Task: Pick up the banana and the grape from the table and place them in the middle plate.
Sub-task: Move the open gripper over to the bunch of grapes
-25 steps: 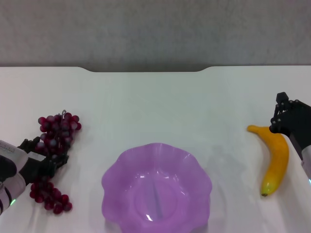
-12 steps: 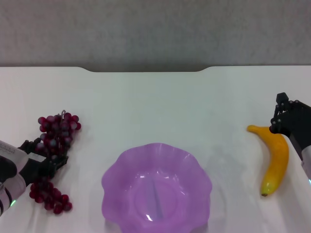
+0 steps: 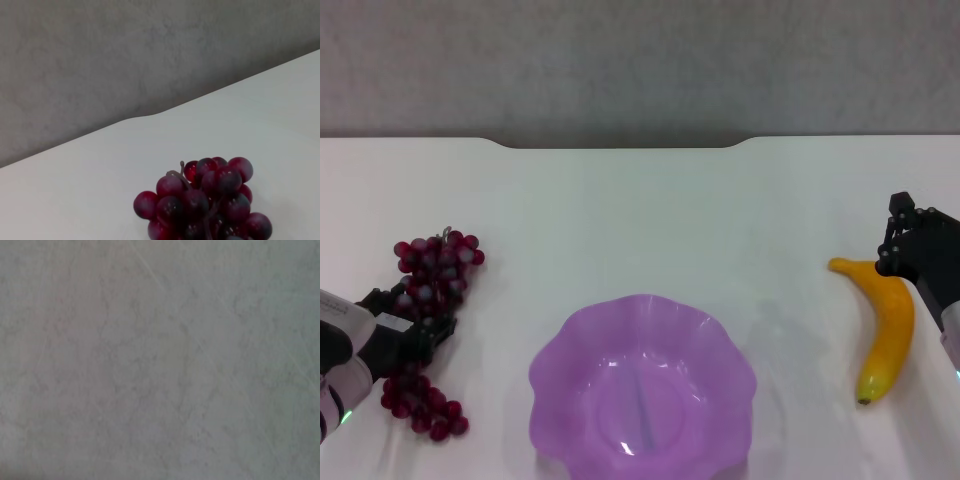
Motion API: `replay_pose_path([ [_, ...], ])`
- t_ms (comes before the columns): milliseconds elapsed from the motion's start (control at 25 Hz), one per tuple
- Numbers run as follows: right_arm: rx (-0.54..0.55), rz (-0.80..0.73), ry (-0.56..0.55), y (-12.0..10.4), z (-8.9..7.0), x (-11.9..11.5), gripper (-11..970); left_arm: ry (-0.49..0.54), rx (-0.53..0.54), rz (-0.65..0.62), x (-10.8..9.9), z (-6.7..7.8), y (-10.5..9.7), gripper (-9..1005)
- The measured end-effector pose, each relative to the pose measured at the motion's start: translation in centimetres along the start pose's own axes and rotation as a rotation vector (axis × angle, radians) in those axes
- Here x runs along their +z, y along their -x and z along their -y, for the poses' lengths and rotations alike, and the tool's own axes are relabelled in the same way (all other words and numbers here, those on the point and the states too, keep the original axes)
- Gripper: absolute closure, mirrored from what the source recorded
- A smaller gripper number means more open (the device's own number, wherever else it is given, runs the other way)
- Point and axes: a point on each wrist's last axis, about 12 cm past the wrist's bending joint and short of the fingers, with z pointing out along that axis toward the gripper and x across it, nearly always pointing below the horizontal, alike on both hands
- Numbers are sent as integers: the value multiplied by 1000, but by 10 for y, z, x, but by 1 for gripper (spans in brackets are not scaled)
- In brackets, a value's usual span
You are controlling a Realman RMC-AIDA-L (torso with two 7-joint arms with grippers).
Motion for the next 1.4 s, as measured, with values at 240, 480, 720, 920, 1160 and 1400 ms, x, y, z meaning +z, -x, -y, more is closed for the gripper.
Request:
replay_pose_path([
  [240, 0, 1, 0, 0, 0, 0, 959, 2, -2, 0, 0, 0, 0, 269],
  [480, 0, 2, -1, 0, 0, 0, 959, 2, -3, 0, 0, 0, 0, 326],
  [720, 0, 1, -2, 0, 0, 0, 959, 4, -4, -1, 0, 0, 0, 358],
  [920, 0, 1, -2, 0, 0, -1, 959, 5, -5, 1, 0, -1, 0, 381],
  [1160, 0, 2, -3, 0, 1, -1, 960, 6, -7, 5, -1, -1, 0, 419],
  [1400, 0, 3, -3, 0, 1, -1, 960, 4, -5, 5, -1, -1, 0, 461],
])
